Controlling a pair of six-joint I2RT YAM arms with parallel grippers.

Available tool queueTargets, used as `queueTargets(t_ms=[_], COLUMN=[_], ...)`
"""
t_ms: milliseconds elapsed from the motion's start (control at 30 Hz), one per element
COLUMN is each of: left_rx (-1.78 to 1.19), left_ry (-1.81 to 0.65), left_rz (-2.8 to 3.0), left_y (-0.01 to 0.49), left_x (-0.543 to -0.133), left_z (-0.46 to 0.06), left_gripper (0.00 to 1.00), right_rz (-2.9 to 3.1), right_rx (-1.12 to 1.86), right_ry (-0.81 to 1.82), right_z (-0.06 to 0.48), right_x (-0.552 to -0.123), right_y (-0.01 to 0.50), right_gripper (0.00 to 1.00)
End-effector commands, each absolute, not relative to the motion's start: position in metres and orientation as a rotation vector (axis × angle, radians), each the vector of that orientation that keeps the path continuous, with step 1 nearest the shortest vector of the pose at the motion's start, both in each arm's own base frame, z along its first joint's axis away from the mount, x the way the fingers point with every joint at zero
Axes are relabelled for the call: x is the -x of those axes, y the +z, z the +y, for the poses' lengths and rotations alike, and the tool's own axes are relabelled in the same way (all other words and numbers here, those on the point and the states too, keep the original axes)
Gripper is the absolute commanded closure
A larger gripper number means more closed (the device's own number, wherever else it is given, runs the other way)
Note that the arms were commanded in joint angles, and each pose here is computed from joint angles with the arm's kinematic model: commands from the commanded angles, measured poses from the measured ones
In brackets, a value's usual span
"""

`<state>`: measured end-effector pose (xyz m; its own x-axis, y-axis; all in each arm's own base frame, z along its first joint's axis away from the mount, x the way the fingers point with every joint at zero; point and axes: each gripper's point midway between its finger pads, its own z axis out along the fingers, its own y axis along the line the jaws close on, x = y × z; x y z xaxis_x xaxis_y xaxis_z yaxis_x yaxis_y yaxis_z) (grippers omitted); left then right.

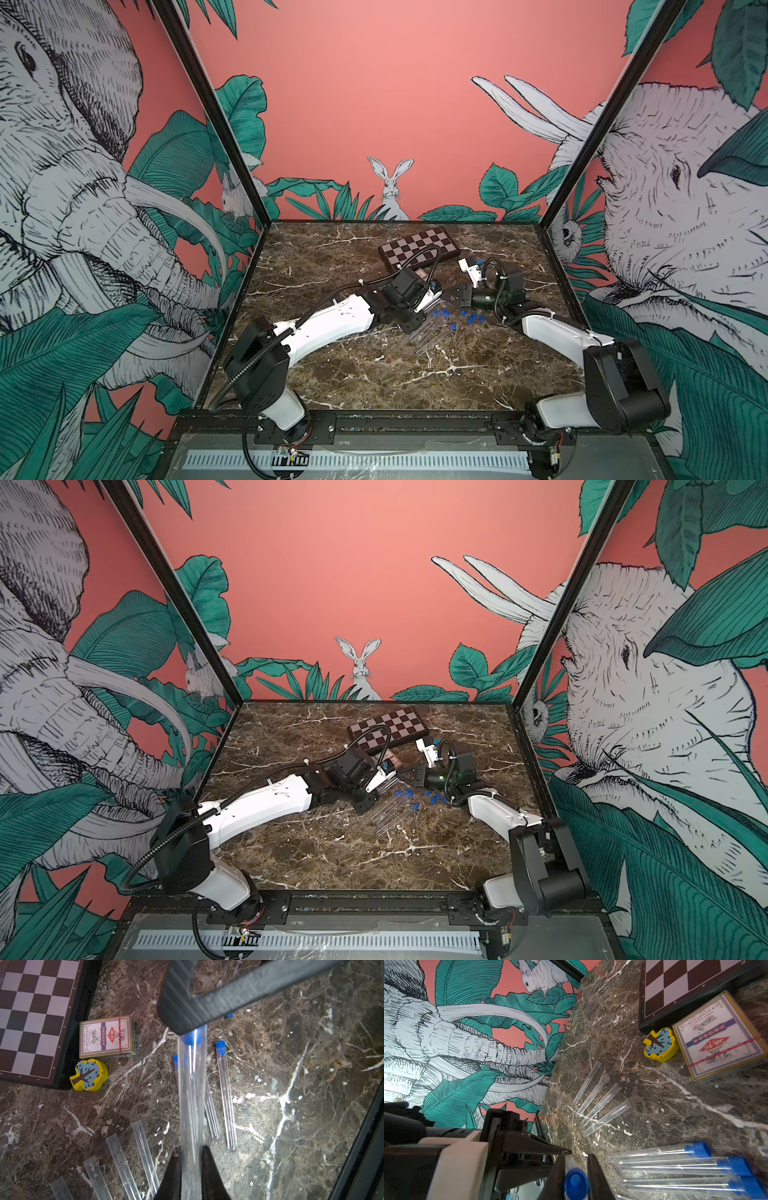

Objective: Remove stoppers from test tubes
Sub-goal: Open the stopper on the test tube.

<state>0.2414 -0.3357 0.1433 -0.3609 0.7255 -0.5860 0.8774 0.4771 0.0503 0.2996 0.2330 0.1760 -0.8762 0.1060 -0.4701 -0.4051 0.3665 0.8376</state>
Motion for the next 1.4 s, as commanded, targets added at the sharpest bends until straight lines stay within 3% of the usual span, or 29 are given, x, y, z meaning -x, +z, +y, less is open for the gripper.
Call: queueTargets(t_ms=[0, 700, 1367], left_rx=[-1.313, -1.316, -1.317], left_ry=[-0.374, -0.283, -0.23], left_rz=[2.143, 2.191, 2.205], left_y=[0.155, 0.141, 0.134], left_x=[-0.239, -0.239, -0.239], left_z=[-0.333, -0.317, -0.306], left_gripper=[0.93, 0.94, 0.94], right_rz=[2.143, 2.16, 2.165], right_rx=[0.305, 0.314, 0.312], right_ry=[1.561, 1.5, 1.492], right_z=[0.237, 0.234, 0.23], right_x=[-0.297, -0.299, -0.302], right_y=[0.182, 0.184, 0.186], right_gripper=[0.8, 0.99, 1.0])
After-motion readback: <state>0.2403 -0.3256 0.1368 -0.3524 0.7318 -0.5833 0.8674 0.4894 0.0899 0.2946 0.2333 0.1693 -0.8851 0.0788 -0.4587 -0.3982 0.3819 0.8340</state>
